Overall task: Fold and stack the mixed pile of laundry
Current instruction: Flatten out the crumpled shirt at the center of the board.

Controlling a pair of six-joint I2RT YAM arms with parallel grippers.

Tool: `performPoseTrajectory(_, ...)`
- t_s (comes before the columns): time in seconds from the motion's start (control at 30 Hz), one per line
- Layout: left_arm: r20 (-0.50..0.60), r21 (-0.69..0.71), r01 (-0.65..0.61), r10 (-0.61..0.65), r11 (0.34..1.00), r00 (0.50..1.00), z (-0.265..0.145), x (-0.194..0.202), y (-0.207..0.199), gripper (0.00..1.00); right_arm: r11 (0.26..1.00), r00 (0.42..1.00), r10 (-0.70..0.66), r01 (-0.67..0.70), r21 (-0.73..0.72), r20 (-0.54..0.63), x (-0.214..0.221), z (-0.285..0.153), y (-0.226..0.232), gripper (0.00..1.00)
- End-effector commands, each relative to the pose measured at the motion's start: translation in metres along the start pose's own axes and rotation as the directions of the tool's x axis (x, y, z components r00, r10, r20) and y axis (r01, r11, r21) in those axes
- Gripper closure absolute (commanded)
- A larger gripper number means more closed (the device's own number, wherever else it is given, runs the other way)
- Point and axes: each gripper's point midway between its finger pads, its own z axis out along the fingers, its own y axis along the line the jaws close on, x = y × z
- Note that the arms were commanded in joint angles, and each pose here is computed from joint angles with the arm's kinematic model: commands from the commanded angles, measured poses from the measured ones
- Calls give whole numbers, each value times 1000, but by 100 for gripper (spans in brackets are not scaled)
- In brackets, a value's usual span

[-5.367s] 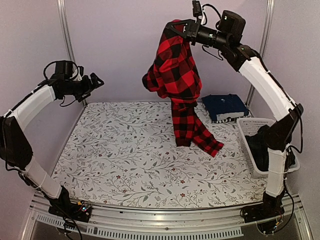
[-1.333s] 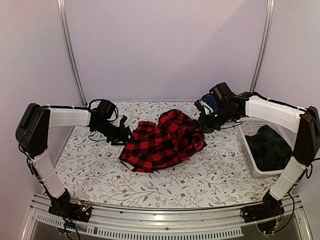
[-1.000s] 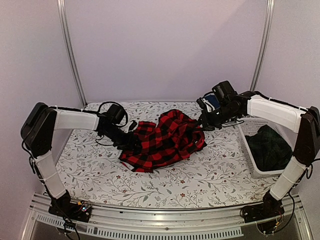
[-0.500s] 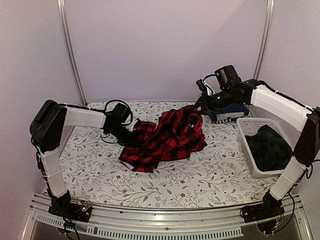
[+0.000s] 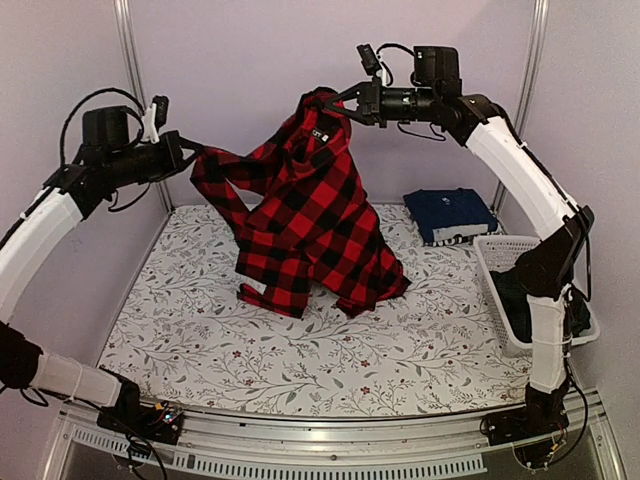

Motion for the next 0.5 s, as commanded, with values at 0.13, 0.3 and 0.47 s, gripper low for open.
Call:
performPoseTrajectory(0.13,299,189,-65,5,980,954,-116,-81,-86,100,983,992,54,-72,-170,-111,44,-29,33,100)
performPoseTrajectory(0.3,233,305,-107,34,947,972,-103,-68,-118,100,966,971,215,-195,170,-108,123,-139,-66,100)
performPoseTrajectory(0.47,-16,425,-101,118,899,993,-33,-2,-152,100,928,908,295,-198,316,-296,219,-165,-90,41)
